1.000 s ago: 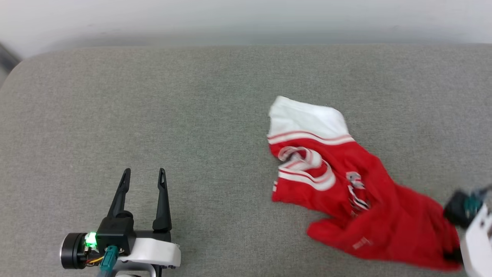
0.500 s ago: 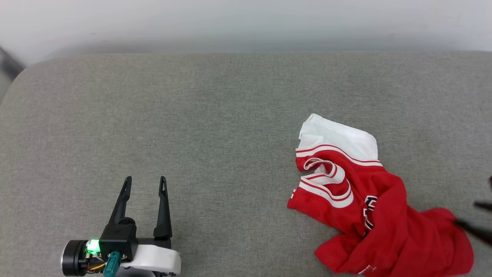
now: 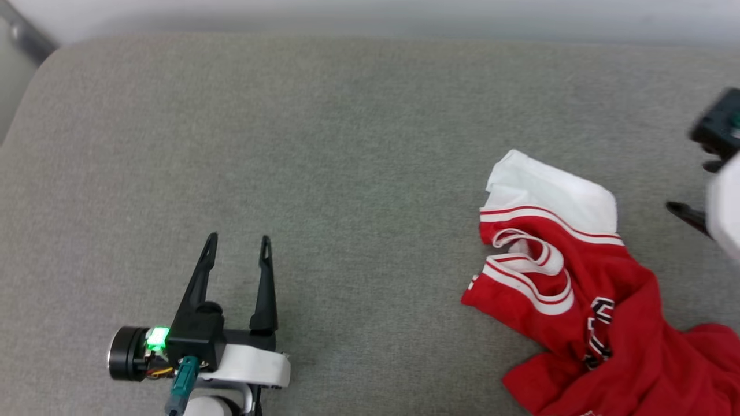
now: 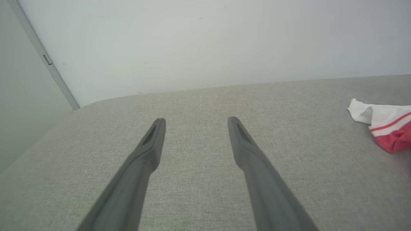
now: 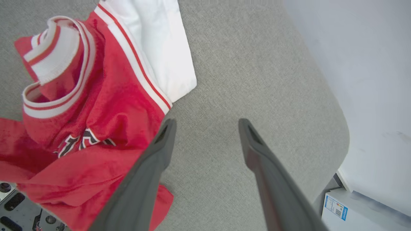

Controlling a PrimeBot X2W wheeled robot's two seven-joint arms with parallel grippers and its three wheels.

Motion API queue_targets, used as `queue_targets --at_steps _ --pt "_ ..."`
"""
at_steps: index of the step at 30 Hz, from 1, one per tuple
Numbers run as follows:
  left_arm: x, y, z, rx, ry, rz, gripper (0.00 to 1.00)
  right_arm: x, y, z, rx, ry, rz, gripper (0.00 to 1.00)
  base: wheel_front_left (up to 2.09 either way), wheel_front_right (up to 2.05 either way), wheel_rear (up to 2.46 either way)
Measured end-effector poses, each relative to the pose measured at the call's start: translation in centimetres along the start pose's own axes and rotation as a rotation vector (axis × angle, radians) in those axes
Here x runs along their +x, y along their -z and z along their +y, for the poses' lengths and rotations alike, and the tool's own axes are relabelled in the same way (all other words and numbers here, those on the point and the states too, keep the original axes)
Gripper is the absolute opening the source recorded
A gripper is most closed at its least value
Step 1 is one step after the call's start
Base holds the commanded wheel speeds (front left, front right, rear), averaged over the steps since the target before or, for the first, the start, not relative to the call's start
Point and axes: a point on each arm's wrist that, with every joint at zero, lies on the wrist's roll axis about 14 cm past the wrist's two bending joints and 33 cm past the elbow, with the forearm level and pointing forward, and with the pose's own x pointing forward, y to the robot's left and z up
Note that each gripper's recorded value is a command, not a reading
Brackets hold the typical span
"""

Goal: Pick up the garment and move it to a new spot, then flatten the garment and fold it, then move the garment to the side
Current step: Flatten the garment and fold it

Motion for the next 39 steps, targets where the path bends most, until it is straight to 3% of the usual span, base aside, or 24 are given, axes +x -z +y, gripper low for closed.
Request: queue_targets --at_steps 4,14,21,22,23,24,29,33,35,39 --pt "0.8 0.4 0.1 0.008 -0.004 0.007 1.00 4.0 -1.5 1.5 -0.050 -0.054 0.091 1.00 0.00 0.00 0.00" --pt "2.1 2.3 1.2 0.019 -0.043 0.051 1.00 13.0 0.8 4.8 -0.111 -0.174 0.291 1.00 0.00 0.00 0.00" --pt "2.3 3.4 1.9 0.024 -0.064 0.080 1.00 15.3 1.9 6.1 -0.107 -0.233 0.319 1.00 0.00 0.00 0.00" --pt "2.3 3.4 1.9 0.024 -0.064 0.080 1.00 15.3 1.8 6.2 -0.108 -0.233 0.312 0.84 0.00 0.00 0.00" --pt "2.3 3.3 1.9 0.023 -0.064 0.078 1.00 15.3 1.8 6.2 -0.105 -0.232 0.299 0.10 0.00 0.00 0.00" --pt "2.3 3.2 1.9 0.023 -0.064 0.076 1.00 15.2 1.7 6.2 -0.093 -0.234 0.285 0.00 0.00 0.00 0.00" --pt "1.7 2.3 2.1 0.019 -0.071 0.058 1.00 13.4 -0.8 5.8 -0.055 -0.214 0.114 0.00 0.00 0.00 0.00" --pt "0.7 1.3 2.0 0.012 -0.068 0.036 1.00 9.4 -2.2 2.0 -0.001 -0.115 -0.039 0.00 0.00 0.00 0.00" --pt "0.3 0.7 1.7 0.007 -0.062 0.022 1.00 7.2 -1.1 0.1 0.042 -0.067 -0.070 0.00 0.00 0.00 0.00" --pt "0.1 0.0 0.9 -0.005 -0.038 0.002 1.00 3.6 4.3 -2.6 0.161 0.019 -0.035 0.00 0.00 0.00 0.00"
